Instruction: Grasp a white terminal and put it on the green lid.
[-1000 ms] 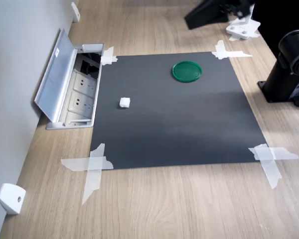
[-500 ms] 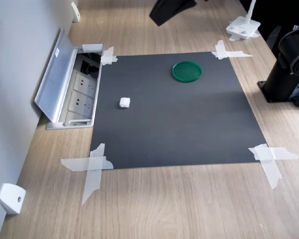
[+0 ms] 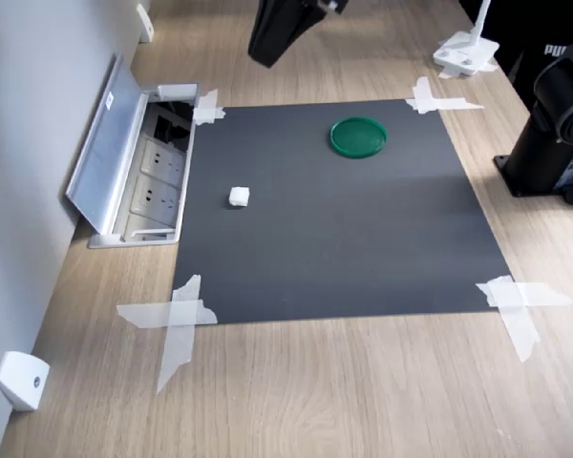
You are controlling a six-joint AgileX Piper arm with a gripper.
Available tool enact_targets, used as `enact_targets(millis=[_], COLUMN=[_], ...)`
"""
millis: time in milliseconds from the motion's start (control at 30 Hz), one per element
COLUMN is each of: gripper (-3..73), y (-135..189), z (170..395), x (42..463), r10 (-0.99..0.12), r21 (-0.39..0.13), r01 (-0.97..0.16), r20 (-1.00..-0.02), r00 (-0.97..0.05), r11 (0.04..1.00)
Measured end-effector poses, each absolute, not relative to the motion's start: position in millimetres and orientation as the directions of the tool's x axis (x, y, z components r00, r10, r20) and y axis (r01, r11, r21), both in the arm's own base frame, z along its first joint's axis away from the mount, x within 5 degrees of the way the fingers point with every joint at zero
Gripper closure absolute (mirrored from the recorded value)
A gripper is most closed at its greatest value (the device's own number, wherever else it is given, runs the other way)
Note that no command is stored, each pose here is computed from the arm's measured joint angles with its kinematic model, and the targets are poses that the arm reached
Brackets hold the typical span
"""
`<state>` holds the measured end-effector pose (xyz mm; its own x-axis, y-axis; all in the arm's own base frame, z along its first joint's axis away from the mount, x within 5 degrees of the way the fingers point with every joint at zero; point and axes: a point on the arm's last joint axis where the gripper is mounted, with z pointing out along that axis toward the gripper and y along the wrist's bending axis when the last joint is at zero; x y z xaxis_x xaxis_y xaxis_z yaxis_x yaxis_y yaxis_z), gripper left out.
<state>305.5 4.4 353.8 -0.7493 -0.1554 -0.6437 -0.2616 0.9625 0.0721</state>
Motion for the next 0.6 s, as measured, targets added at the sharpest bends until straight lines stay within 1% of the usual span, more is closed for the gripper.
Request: enact_targets(millis=[67,133,200,300,367,467,533,600], gripper=[67.6,63.1,56.6,41.1,29.5,15.2,8.0,4.3], y=[2.7,1.4,0.4,-1.0,-2.3,-3.2,-3.3,-3.5], z=[347.9,343.4,340.8,342.3,345.4,349.2,351.2,352.4], x=[315.3,324.0,330.8,339.6,345.8,353.9,358.8,363.1], r10=[-0.2,-0.272,-0.343,-0.39,-0.385,-0.34,-0.285,-0.223], r21=[0.052,0.023,-0.005,-0.027,-0.036,-0.02,0.013,0.049], r01=[-0.287,-0.341,-0.399,-0.436,-0.426,-0.385,-0.338,-0.286], r20=[-0.601,-0.555,-0.521,-0.497,-0.502,-0.511,-0.51,-0.502], r00=[-0.774,-0.786,-0.782,-0.775,-0.774,-0.789,-0.811,-0.835], r11=[0.956,0.94,0.917,0.9,0.904,0.923,0.941,0.957])
